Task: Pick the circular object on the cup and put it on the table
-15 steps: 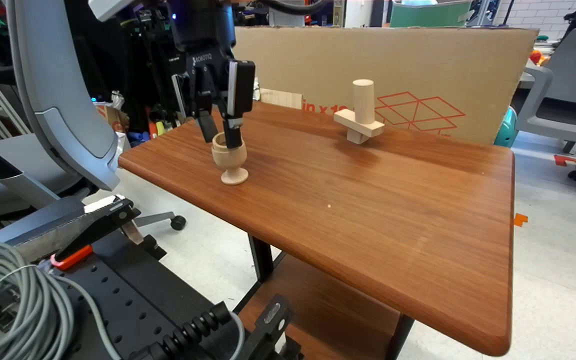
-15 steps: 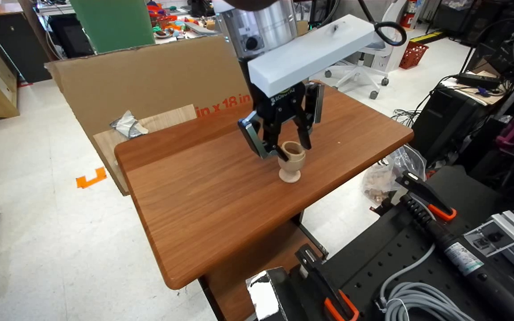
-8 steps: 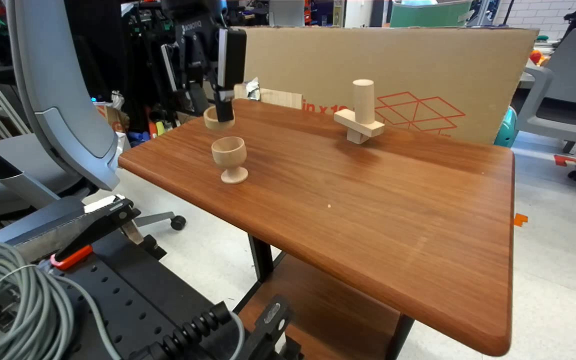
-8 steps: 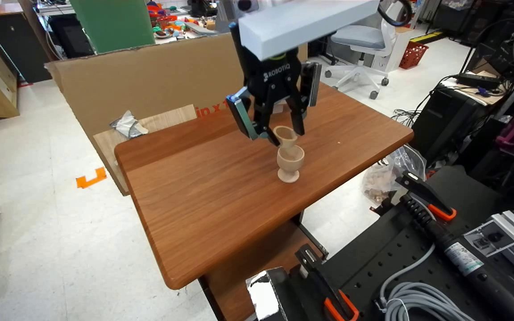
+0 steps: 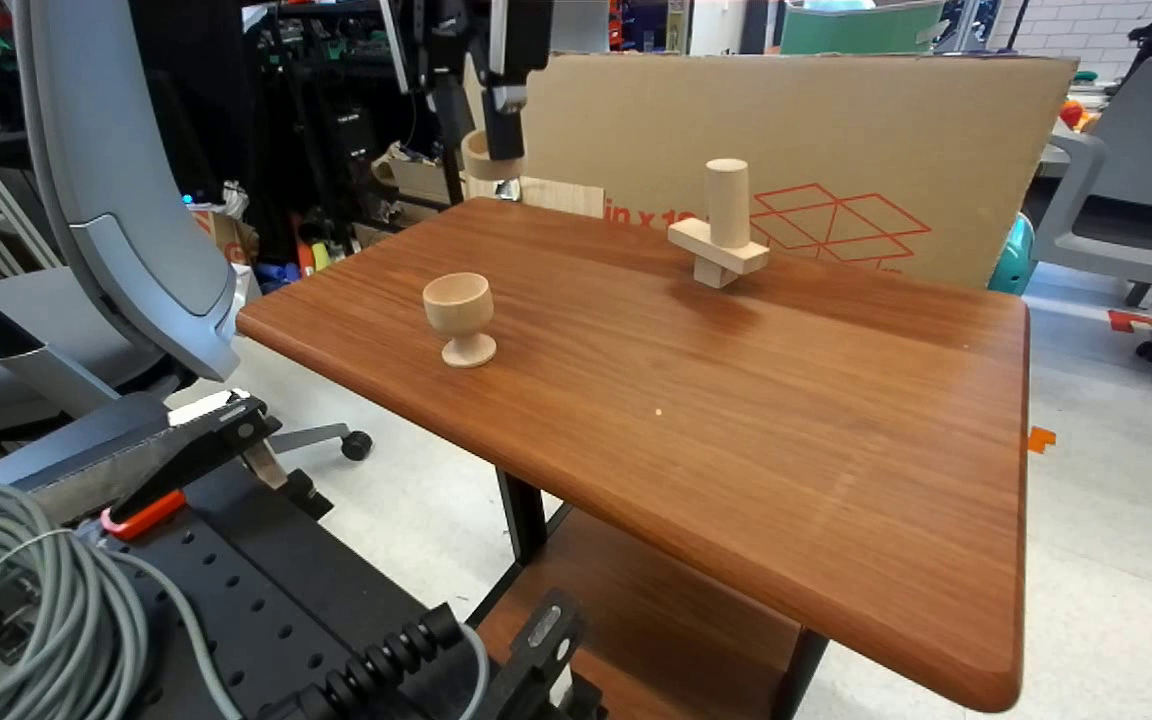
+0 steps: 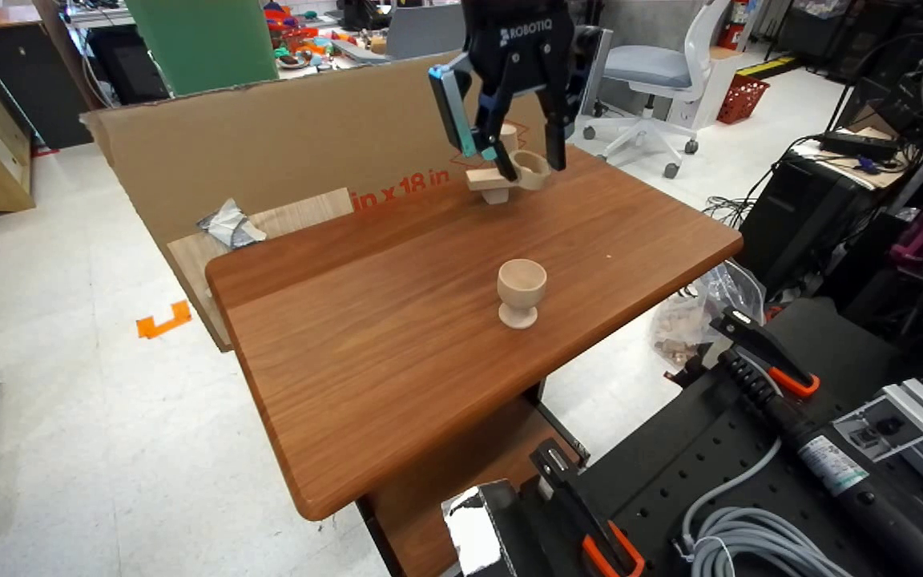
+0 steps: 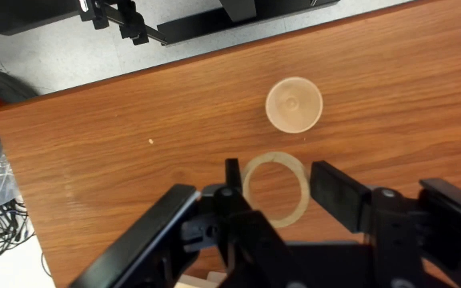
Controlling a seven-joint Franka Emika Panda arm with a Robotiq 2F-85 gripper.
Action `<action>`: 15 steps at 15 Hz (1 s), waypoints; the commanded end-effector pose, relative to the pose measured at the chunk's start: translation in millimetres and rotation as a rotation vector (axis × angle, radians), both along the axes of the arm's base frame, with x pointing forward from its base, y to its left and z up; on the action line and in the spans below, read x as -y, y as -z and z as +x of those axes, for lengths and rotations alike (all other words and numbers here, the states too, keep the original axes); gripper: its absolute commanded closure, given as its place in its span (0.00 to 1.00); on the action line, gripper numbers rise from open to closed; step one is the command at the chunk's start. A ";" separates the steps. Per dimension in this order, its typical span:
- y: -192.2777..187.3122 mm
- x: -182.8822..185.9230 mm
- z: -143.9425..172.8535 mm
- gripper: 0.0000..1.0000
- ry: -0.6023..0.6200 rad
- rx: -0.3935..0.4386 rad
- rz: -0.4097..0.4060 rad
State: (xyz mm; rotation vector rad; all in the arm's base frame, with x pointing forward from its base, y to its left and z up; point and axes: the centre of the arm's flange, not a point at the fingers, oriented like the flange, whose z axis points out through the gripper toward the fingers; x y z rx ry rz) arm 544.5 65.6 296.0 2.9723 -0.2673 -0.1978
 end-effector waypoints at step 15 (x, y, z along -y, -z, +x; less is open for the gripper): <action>74.5 96.1 73.7 0.77 0.302 -0.133 -0.121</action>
